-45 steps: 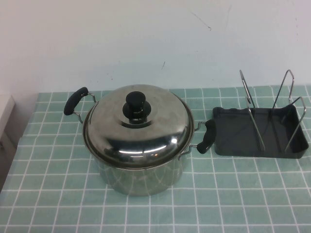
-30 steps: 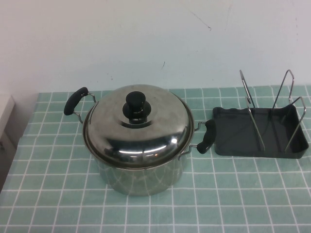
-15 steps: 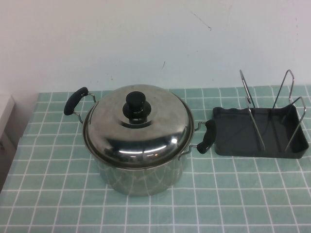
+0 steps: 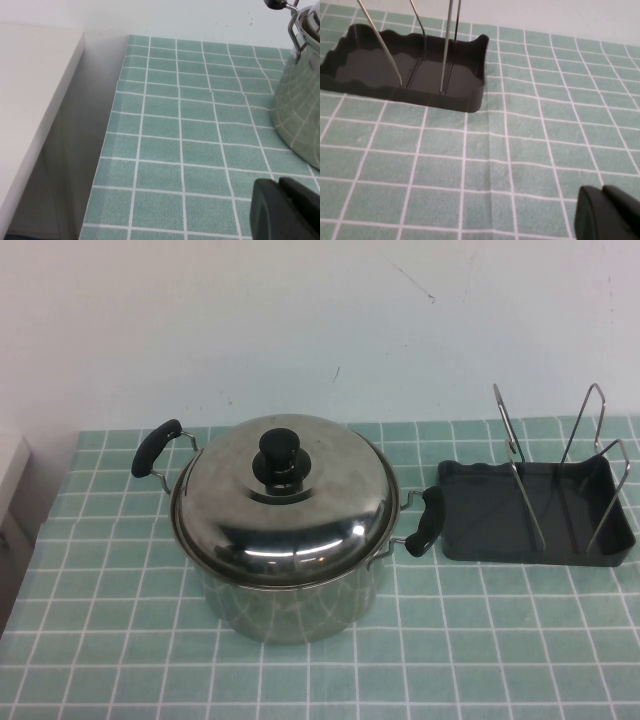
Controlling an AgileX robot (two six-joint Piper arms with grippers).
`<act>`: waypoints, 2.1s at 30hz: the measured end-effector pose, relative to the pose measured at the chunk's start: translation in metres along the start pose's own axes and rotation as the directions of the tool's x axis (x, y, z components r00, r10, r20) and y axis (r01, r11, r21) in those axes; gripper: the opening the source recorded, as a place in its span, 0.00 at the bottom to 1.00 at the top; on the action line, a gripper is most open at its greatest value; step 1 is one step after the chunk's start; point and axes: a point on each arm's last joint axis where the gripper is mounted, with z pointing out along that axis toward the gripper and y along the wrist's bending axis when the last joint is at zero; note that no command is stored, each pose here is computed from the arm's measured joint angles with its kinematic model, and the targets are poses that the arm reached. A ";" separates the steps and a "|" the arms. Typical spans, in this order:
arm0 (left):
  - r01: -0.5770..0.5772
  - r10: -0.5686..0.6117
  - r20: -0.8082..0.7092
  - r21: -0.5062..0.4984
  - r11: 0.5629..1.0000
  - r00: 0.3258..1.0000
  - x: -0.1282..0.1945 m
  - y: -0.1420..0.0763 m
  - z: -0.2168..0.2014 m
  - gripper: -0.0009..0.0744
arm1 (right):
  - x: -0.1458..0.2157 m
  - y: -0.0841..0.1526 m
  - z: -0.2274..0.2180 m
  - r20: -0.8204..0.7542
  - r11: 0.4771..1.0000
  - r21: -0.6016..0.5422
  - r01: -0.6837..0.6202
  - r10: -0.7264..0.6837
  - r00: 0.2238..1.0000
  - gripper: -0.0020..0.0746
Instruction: Put pot lid on rack
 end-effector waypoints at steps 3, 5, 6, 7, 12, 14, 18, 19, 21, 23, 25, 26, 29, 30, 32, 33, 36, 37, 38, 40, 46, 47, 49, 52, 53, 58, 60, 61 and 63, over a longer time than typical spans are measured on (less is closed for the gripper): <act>0.000 0.000 0.000 0.000 1.000 1.000 0.000 0.000 0.000 0.01 | 0.000 0.000 0.000 0.000 1.000 0.000 0.000 0.000 1.000 0.02; 0.000 0.000 0.000 0.000 1.000 1.000 0.000 0.000 0.000 0.01 | 0.000 0.000 0.000 0.000 1.000 0.000 0.000 0.000 1.000 0.02; 0.000 0.000 0.000 0.000 1.000 1.000 0.000 0.000 0.000 0.01 | 0.000 0.000 0.000 0.000 1.000 0.000 0.000 0.000 1.000 0.02; 0.000 0.000 0.000 0.000 1.000 1.000 0.000 0.000 0.000 0.01 | 0.000 0.000 0.000 0.000 1.000 0.000 0.000 0.000 1.000 0.02; 0.000 0.000 0.000 0.000 1.000 1.000 0.000 0.000 0.000 0.01 | 0.000 0.000 0.000 0.000 1.000 0.000 0.000 0.000 1.000 0.02; 0.000 0.000 0.000 0.000 1.000 1.000 0.000 0.000 0.000 0.01 | 0.000 0.000 0.000 0.000 1.000 0.000 0.000 0.000 1.000 0.02; 0.000 0.000 0.000 0.000 1.000 1.000 0.000 0.000 0.000 0.01 | 0.000 0.000 0.000 0.000 1.000 0.000 0.000 0.000 1.000 0.02; 0.000 0.000 0.000 0.000 1.000 1.000 0.000 0.000 0.000 0.01 | 0.000 0.000 0.000 0.000 1.000 0.000 0.000 0.000 1.000 0.02; 0.000 0.000 0.000 0.000 1.000 1.000 0.000 0.000 0.000 0.01 | 0.000 0.000 0.000 0.000 1.000 0.000 0.000 0.000 1.000 0.02; 0.000 0.000 0.000 0.000 1.000 1.000 0.000 0.000 0.000 0.01 | 0.000 0.000 0.000 0.000 1.000 0.000 0.000 0.000 1.000 0.02; 0.000 0.000 0.022 0.004 1.000 1.000 -0.002 0.000 0.000 0.01 | 0.000 0.000 0.000 0.000 1.000 0.000 0.000 0.000 1.000 0.02; 0.000 0.000 0.044 0.008 1.000 0.999 -0.003 -0.001 0.000 0.01 | 0.000 0.000 0.000 0.000 1.000 0.000 0.000 0.000 1.000 0.02; -0.002 -0.002 0.153 0.029 1.000 0.988 -0.013 -0.002 0.000 0.01 | 0.000 0.000 0.000 0.000 1.000 0.000 0.000 0.000 1.000 0.02; -0.004 -0.004 0.196 0.037 0.999 0.981 -0.016 -0.003 -0.001 0.01 | 0.000 0.000 0.000 0.000 1.000 0.000 0.000 0.000 1.000 0.02; -0.009 -0.009 0.306 0.057 0.998 0.952 -0.027 -0.005 -0.004 0.01 | 0.000 0.000 0.000 0.005 1.000 0.005 0.009 -0.009 1.000 0.02; -0.012 -0.012 0.350 0.066 0.998 0.937 -0.031 -0.006 -0.005 0.01 | -0.001 -0.001 0.000 0.011 1.000 0.009 0.014 -0.014 1.000 0.02; -0.025 -0.025 0.500 0.094 0.995 0.866 -0.044 -0.008 -0.012 0.01 | -0.008 -0.003 0.000 0.087 0.999 0.032 0.037 -0.040 0.995 0.02; -0.030 -0.030 0.543 0.102 0.994 0.839 -0.048 -0.009 -0.014 0.01 | -0.013 -0.003 -0.001 0.140 0.998 0.043 0.040 -0.045 0.989 0.02; -0.035 -0.035 0.583 0.109 0.993 0.812 -0.052 -0.010 -0.017 0.01 | -0.018 -0.004 -0.002 0.202 0.998 0.056 0.038 -0.048 0.978 0.02; -0.044 -0.044 0.644 0.121 0.992 0.763 -0.057 -0.011 -0.022 0.01 | -0.031 -0.006 -0.005 0.337 0.996 0.084 0.034 -0.060 0.940 0.02; -0.068 -0.068 0.766 0.144 0.987 0.640 -0.068 -0.013 -0.033 0.01 | -0.062 -0.011 -0.025 0.692 0.993 0.067 -0.100 0.026 0.721 0.02; -0.066 -0.071 0.770 0.145 0.987 0.634 -0.069 -0.013 -0.034 0.01 | -0.066 -0.011 -0.030 0.744 0.990 0.040 -0.132 0.058 0.665 0.02; -0.054 -0.084 0.767 0.153 0.987 0.636 -0.069 -0.012 -0.034 0.01 | -0.073 -0.012 -0.038 0.818 0.988 0.015 -0.154 0.077 0.571 0.02; -0.036 -0.084 0.716 0.150 0.988 0.693 -0.072 -0.013 -0.032 0.01 | -0.076 -0.012 -0.042 0.845 0.988 0.016 -0.152 0.068 0.531 0.02; -0.036 -0.074 0.691 0.144 0.989 0.719 -0.077 -0.015 -0.034 0.01 | -0.076 -0.012 -0.041 0.832 0.990 0.025 -0.140 0.057 0.552 0.02; -0.066 -0.001 0.585 0.094 0.993 0.811 -0.104 -0.021 -0.040 0.01 | -0.084 -0.010 -0.039 0.694 0.995 0.104 -0.002 -0.071 0.716 0.02; -0.062 0.006 0.538 0.085 0.994 0.843 -0.112 -0.023 -0.034 0.01 | -0.088 -0.012 -0.041 0.625 0.992 0.127 0.023 -0.098 0.775 0.02; -0.058 0.007 0.515 0.082 0.995 0.857 -0.116 -0.024 -0.031 0.01 | -0.089 -0.014 -0.042 0.585 0.991 0.134 0.024 -0.098 0.805 0.02; -0.045 0.003 0.464 0.078 0.996 0.886 -0.124 -0.025 -0.020 0.01 | -0.088 -0.017 -0.043 0.493 0.990 0.139 0.014 -0.082 0.866 0.02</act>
